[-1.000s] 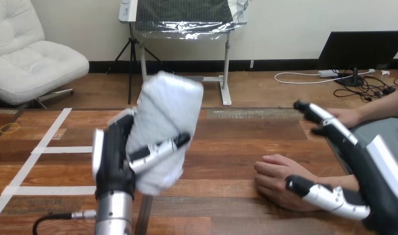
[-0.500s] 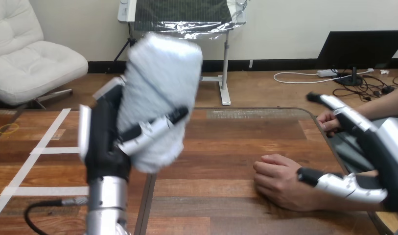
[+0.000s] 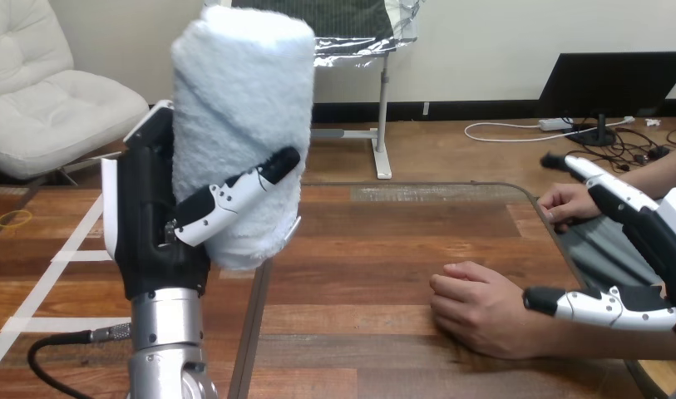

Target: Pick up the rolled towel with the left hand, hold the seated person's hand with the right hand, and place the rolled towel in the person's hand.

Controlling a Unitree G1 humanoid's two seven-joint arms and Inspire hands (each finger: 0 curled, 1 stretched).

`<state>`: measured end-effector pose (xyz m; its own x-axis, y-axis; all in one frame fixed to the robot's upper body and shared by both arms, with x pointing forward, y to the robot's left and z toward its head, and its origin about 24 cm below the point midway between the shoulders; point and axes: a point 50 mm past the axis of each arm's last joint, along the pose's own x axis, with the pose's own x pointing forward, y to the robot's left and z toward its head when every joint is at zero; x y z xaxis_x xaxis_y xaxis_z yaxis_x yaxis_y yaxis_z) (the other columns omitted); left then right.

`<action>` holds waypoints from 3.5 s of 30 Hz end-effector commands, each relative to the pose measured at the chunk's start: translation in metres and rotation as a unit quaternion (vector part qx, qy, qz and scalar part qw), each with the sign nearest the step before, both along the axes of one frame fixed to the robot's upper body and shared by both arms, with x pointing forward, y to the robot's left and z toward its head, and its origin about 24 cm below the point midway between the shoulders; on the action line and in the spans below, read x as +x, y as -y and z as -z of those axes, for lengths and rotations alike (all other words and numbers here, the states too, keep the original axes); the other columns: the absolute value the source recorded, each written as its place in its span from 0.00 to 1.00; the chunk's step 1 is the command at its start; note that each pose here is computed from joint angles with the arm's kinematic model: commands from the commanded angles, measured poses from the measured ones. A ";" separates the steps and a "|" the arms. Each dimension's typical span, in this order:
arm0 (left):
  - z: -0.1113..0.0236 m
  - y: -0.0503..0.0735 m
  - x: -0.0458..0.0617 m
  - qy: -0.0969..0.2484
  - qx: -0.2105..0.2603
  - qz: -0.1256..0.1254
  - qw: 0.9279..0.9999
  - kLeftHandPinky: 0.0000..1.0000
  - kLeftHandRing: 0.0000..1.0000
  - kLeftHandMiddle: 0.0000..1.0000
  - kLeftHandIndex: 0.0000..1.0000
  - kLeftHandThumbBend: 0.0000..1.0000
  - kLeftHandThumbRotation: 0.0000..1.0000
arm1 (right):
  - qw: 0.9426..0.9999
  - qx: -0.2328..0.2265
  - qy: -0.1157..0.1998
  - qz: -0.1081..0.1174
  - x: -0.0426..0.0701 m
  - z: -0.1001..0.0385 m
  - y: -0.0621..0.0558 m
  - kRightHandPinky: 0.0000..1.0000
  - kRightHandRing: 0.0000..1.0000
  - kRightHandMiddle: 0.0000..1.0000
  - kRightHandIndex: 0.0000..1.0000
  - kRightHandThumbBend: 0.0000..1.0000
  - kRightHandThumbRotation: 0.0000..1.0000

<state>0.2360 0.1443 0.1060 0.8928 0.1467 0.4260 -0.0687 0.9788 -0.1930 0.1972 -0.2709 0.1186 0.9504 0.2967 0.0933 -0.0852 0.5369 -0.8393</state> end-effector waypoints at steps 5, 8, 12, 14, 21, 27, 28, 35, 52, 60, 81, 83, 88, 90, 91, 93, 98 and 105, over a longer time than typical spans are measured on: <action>-0.025 0.002 0.001 0.061 -0.020 0.011 0.998 0.22 0.28 0.34 0.38 0.51 0.00 | 0.999 -0.046 -0.011 -0.010 0.016 -0.016 0.011 0.90 0.90 0.90 0.90 0.99 0.60; -0.025 0.001 0.001 0.061 -0.022 0.011 0.998 0.22 0.27 0.34 0.38 0.51 0.00 | 0.998 -0.058 -0.027 -0.013 0.019 -0.016 0.013 0.91 0.90 0.90 0.91 0.99 0.59; -0.025 0.000 0.001 0.061 -0.021 0.012 0.998 0.22 0.27 0.34 0.38 0.51 0.00 | 0.996 -0.074 -0.044 -0.018 0.021 -0.015 0.014 0.92 0.90 0.90 0.91 0.99 0.57; -0.025 0.000 0.002 0.060 -0.020 0.013 0.998 0.22 0.27 0.34 0.38 0.51 0.00 | 0.995 -0.082 -0.052 -0.020 0.023 -0.014 0.015 0.92 0.91 0.91 0.92 0.99 0.56; -0.023 -0.001 0.003 0.056 -0.023 0.016 0.998 0.22 0.28 0.35 0.38 0.50 0.00 | 0.993 -0.097 -0.063 -0.025 0.026 -0.012 0.017 0.91 0.90 0.90 0.91 1.00 0.51; -0.023 -0.002 0.003 0.053 -0.026 0.018 0.998 0.22 0.28 0.35 0.38 0.50 0.00 | 0.991 -0.111 -0.076 -0.022 0.029 -0.010 0.019 0.90 0.89 0.89 0.90 1.00 0.47; -0.023 -0.002 0.003 0.053 -0.026 0.018 0.998 0.22 0.28 0.35 0.38 0.50 0.00 | 0.991 -0.112 -0.077 -0.022 0.029 -0.010 0.019 0.90 0.89 0.89 0.90 1.00 0.47; -0.022 -0.002 0.004 0.051 -0.027 0.022 0.998 0.22 0.28 0.35 0.38 0.50 0.00 | 0.988 -0.130 -0.081 -0.019 0.031 -0.009 0.021 0.90 0.89 0.89 0.90 1.00 0.43; -0.021 -0.003 0.005 0.047 -0.032 0.026 0.998 0.22 0.28 0.34 0.38 0.51 0.00 | 0.979 -0.183 -0.086 -0.005 0.036 -0.009 0.022 0.89 0.88 0.89 0.89 1.00 0.35; -0.020 -0.003 0.005 0.046 -0.037 0.029 0.998 0.22 0.27 0.34 0.38 0.49 0.00 | 0.975 -0.205 -0.091 -0.002 0.038 -0.006 0.020 0.89 0.88 0.89 0.88 1.00 0.31; -0.021 -0.004 0.005 0.042 -0.040 0.033 0.998 0.22 0.28 0.35 0.38 0.49 0.00 | 0.964 -0.246 -0.103 -0.014 0.045 0.014 0.016 0.83 0.83 0.85 0.84 1.00 0.23; -0.021 -0.004 0.006 0.042 -0.041 0.034 0.998 0.22 0.28 0.35 0.38 0.49 0.00 | 0.962 -0.251 -0.106 -0.015 0.045 0.016 0.015 0.82 0.83 0.84 0.84 1.00 0.22; -0.022 -0.004 0.006 0.042 -0.042 0.033 0.998 0.22 0.28 0.35 0.38 0.48 0.00 | 0.959 -0.262 -0.108 -0.017 0.047 0.021 0.015 0.81 0.82 0.83 0.83 1.00 0.20; -0.022 -0.004 0.006 0.041 -0.043 0.033 0.998 0.22 0.28 0.35 0.38 0.48 0.00 | 0.957 -0.268 -0.114 -0.018 0.047 0.024 0.015 0.81 0.82 0.83 0.82 1.00 0.19; -0.022 -0.004 0.006 0.041 -0.044 0.033 0.998 0.22 0.28 0.34 0.38 0.48 0.00 | 0.956 -0.270 -0.115 -0.018 0.048 0.025 0.015 0.81 0.82 0.83 0.82 1.00 0.19; -0.022 -0.004 0.006 0.041 -0.044 0.032 0.998 0.22 0.28 0.34 0.38 0.48 0.00 | 0.954 -0.277 -0.117 -0.019 0.048 0.027 0.014 0.80 0.81 0.83 0.82 1.00 0.18; -0.022 -0.004 0.006 0.041 -0.046 0.033 0.998 0.22 0.27 0.34 0.38 0.48 0.00 | 0.948 -0.293 -0.121 -0.020 0.050 0.033 0.014 0.79 0.80 0.82 0.81 1.00 0.19; -0.022 -0.004 0.006 0.040 -0.047 0.032 0.998 0.22 0.27 0.34 0.38 0.48 0.00 | 0.942 -0.308 -0.132 -0.021 0.052 0.040 0.012 0.78 0.80 0.81 0.81 1.00 0.21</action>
<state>0.2381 0.1536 0.1003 0.9165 0.1424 0.3738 -0.0412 0.9631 -0.2658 0.2367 -0.2849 0.0704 0.8918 0.2563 -0.3728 -0.3814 -0.0171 -0.9243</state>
